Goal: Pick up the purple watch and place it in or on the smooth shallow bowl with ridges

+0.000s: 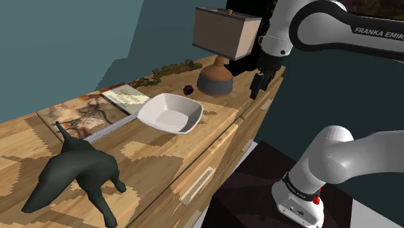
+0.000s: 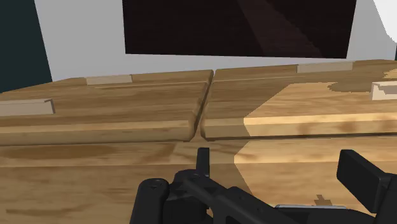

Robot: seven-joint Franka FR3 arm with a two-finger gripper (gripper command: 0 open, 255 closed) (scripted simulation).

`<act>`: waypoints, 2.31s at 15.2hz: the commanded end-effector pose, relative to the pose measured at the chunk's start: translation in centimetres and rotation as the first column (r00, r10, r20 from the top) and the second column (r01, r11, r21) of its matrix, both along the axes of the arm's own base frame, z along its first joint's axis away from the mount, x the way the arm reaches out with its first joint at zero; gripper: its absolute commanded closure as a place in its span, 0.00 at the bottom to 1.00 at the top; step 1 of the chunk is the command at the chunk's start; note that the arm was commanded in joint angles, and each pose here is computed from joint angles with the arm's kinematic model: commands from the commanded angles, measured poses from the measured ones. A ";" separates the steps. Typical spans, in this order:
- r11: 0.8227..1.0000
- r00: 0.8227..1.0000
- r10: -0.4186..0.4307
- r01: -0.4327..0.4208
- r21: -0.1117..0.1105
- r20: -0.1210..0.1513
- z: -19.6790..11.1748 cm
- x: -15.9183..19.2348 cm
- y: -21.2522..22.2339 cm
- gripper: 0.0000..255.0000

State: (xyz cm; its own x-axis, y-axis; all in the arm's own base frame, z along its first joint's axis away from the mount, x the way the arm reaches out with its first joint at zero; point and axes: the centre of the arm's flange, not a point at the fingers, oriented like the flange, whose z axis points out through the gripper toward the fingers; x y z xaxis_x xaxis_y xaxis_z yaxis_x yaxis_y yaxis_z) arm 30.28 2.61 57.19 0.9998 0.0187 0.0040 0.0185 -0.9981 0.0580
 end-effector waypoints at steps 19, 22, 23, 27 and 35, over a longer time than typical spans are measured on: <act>0.994 0.992 -0.109 0.109 0.002 -0.057 -4.1 23.2 7.2 0.00; 0.992 0.990 -0.127 0.127 0.002 -0.066 -4.9 27.1 8.1 0.00; 0.991 0.989 -0.133 0.134 0.002 -0.069 -5.2 28.4 8.4 0.00; 0.990 0.987 -0.143 0.144 0.002 -0.074 -6.7 30.5 8.9 0.00; 0.990 0.987 -0.143 0.144 0.002 -0.074 -9.6 30.3 8.7 0.00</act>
State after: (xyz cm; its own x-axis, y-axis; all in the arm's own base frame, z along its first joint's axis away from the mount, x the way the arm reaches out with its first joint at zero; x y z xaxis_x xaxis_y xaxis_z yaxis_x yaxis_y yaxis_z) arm 60.58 11.33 47.63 0.9897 -0.1246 -0.0707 -0.1209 -0.9912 0.0548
